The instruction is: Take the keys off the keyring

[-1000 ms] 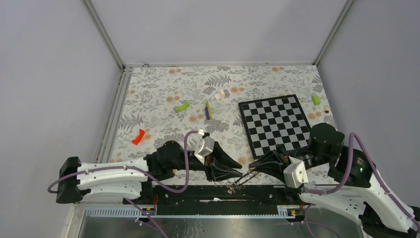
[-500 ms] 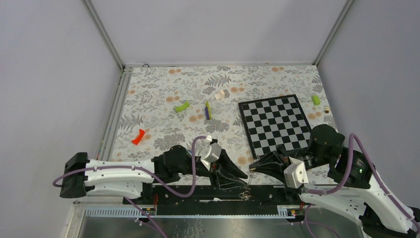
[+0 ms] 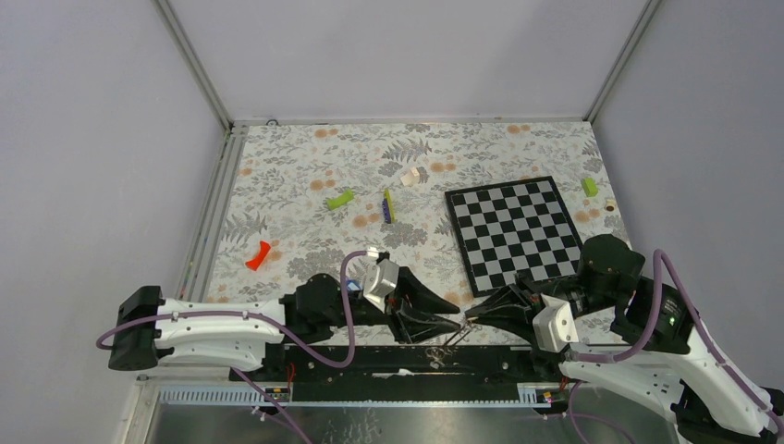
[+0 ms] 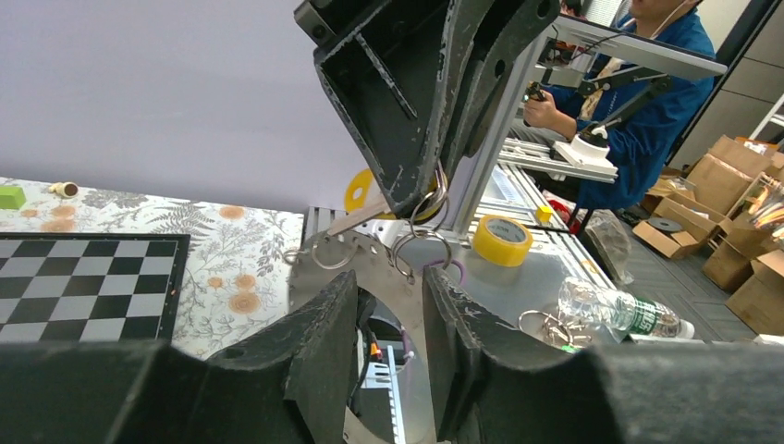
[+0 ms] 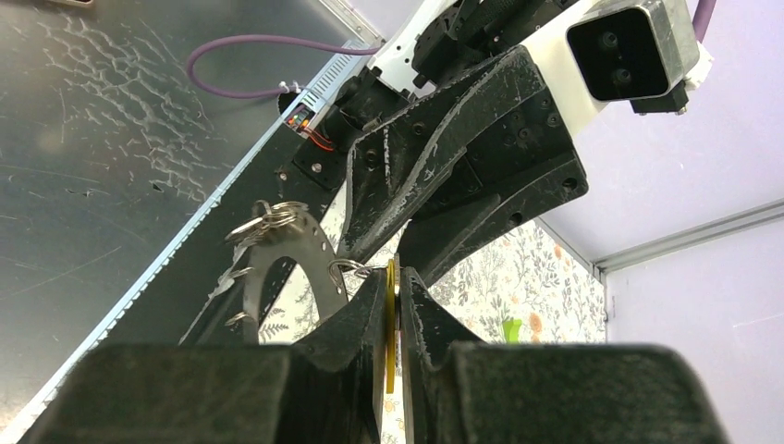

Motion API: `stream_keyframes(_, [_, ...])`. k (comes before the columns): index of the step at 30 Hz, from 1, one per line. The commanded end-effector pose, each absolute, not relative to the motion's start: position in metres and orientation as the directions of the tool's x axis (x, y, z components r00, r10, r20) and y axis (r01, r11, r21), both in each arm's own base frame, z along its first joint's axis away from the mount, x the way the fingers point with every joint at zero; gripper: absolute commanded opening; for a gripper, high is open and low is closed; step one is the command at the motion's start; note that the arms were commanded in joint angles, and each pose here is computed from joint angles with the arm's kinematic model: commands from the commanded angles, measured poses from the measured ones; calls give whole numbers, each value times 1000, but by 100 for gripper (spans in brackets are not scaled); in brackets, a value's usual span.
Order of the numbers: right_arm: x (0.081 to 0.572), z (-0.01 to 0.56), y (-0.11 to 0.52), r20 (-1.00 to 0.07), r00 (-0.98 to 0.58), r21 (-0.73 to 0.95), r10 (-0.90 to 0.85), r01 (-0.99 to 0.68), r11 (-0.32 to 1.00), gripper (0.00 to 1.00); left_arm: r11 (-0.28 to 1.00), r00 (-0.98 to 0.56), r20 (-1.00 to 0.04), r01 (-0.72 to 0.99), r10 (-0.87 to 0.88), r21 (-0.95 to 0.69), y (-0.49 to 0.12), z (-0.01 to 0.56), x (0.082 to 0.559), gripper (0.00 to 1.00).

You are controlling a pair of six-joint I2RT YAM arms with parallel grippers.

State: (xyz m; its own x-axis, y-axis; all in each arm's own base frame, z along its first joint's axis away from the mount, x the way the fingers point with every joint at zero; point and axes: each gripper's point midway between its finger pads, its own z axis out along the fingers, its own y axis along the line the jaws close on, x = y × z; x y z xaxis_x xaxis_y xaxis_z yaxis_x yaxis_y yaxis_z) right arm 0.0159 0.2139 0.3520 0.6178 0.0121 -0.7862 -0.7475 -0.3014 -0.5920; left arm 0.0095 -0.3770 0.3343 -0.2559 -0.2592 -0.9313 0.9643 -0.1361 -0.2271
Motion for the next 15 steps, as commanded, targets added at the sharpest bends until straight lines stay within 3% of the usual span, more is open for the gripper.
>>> stream_keyframes(1, [9,368,216,-775,627,-621,86,-728,-290,0,-123,-219,-900,975,-378,-185,-372,363,15,37])
stream_keyframes(15, [8,369,216,-777,622,-620,96,-730,-288,0,-248,-211,-907,961,-363,-125,-382,367,-8,39])
